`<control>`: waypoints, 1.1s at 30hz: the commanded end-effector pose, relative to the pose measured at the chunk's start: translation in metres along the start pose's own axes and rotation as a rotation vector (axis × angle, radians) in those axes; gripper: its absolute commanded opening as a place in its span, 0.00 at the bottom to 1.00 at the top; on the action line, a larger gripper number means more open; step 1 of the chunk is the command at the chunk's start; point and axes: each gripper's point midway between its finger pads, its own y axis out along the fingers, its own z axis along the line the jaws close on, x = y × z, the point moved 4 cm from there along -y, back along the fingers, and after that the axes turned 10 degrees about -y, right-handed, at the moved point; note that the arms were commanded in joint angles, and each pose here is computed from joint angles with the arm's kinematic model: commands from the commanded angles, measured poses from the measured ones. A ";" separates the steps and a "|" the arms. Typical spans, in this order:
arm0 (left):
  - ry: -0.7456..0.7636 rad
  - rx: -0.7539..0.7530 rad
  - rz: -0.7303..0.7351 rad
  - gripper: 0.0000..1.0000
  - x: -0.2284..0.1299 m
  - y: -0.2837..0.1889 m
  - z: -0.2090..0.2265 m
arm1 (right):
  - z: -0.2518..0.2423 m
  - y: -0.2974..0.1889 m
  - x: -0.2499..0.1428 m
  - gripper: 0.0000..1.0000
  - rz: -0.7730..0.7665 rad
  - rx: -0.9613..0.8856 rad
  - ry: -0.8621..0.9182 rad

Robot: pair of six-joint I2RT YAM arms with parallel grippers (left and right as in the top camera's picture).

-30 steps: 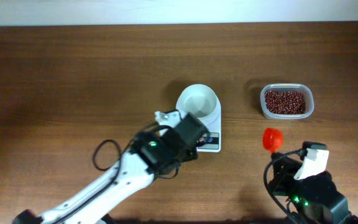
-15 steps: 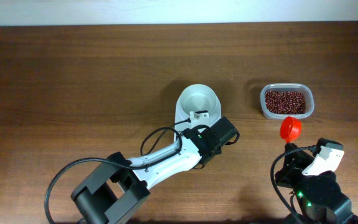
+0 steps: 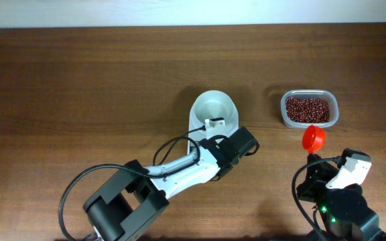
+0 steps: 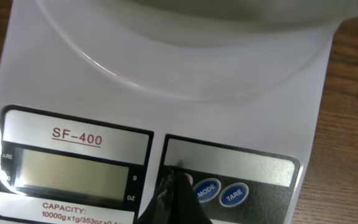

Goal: Scoop and weigh 50g on scale

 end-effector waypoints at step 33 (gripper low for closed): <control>0.145 -0.176 0.003 0.02 0.034 -0.116 0.022 | -0.001 -0.004 0.006 0.04 -0.025 -0.007 -0.001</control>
